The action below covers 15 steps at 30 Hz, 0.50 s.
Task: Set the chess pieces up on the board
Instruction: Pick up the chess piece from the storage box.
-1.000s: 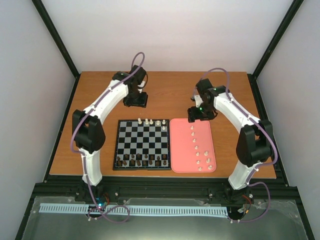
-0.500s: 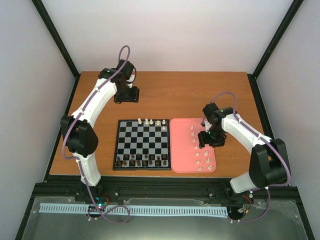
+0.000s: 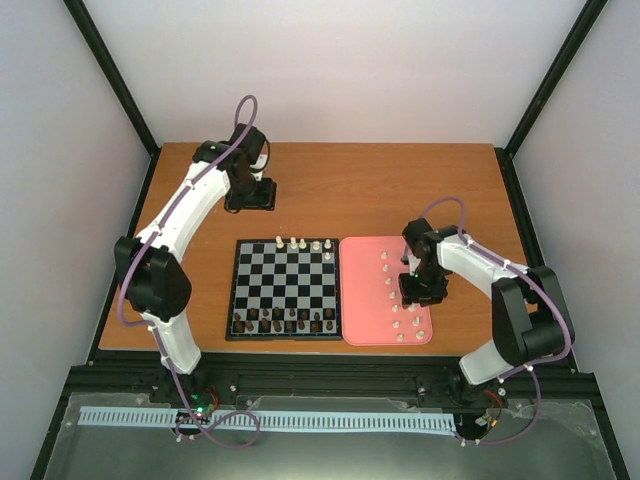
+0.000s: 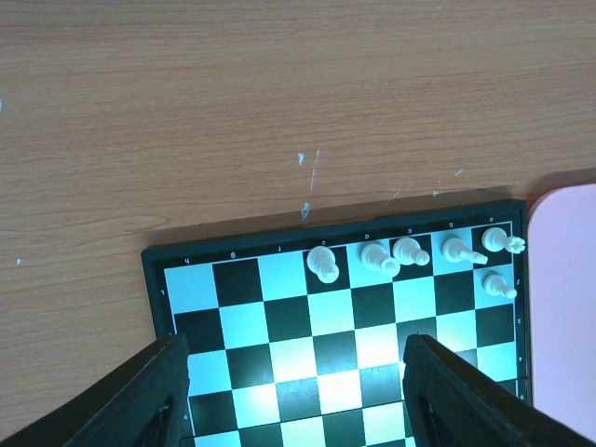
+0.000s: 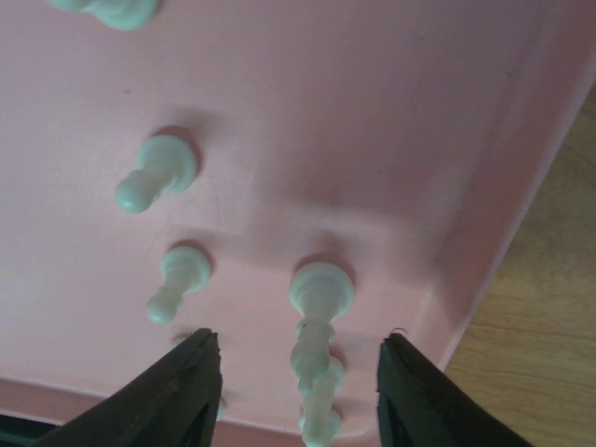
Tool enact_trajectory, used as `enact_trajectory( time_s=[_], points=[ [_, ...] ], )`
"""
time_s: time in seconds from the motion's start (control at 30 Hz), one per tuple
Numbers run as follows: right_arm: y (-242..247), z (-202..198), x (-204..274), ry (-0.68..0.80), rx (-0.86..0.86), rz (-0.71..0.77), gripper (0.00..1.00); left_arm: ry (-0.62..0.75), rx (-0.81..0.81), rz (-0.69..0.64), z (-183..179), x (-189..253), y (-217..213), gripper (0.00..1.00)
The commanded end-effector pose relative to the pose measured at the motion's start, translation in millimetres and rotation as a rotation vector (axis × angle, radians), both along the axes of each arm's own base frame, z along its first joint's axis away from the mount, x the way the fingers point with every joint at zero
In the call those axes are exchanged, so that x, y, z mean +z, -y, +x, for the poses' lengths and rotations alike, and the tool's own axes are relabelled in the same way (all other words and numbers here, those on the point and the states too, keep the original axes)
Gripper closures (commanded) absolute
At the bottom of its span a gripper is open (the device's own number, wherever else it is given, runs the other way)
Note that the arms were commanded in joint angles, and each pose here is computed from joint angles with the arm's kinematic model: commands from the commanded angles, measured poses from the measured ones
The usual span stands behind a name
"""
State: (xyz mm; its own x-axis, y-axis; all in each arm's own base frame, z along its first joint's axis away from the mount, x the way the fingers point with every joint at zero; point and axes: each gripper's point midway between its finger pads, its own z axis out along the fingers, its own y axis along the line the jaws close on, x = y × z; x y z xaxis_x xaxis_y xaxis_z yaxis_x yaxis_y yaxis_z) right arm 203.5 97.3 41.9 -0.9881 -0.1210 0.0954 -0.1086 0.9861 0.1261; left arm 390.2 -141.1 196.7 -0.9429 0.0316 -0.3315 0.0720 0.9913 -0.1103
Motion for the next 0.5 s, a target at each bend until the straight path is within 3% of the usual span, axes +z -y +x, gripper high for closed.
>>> enact_trajectory(
  time_s=[0.0, 0.1, 0.2, 0.47],
  points=[
    [5.5, 5.3, -7.9, 0.013, -0.026, -0.029, 0.56, 0.015, -0.012, 0.000, -4.4, 8.4, -1.8, 0.35],
    [6.3, 6.4, -10.9, 0.010, -0.028, -0.036, 0.58, 0.013, -0.014, 0.003, -4.3, 7.7, -1.9, 0.35],
    [6.2, 5.5, -15.9, -0.008, -0.030, -0.038, 0.70, 0.010, -0.014, 0.006, -4.3, 6.4, -2.3, 0.35],
    [10.4, 7.2, -15.0, -0.004, -0.034, -0.066, 0.88, 0.011, -0.013, 0.013, -4.3, 6.7, -3.5, 0.35]
  ],
)
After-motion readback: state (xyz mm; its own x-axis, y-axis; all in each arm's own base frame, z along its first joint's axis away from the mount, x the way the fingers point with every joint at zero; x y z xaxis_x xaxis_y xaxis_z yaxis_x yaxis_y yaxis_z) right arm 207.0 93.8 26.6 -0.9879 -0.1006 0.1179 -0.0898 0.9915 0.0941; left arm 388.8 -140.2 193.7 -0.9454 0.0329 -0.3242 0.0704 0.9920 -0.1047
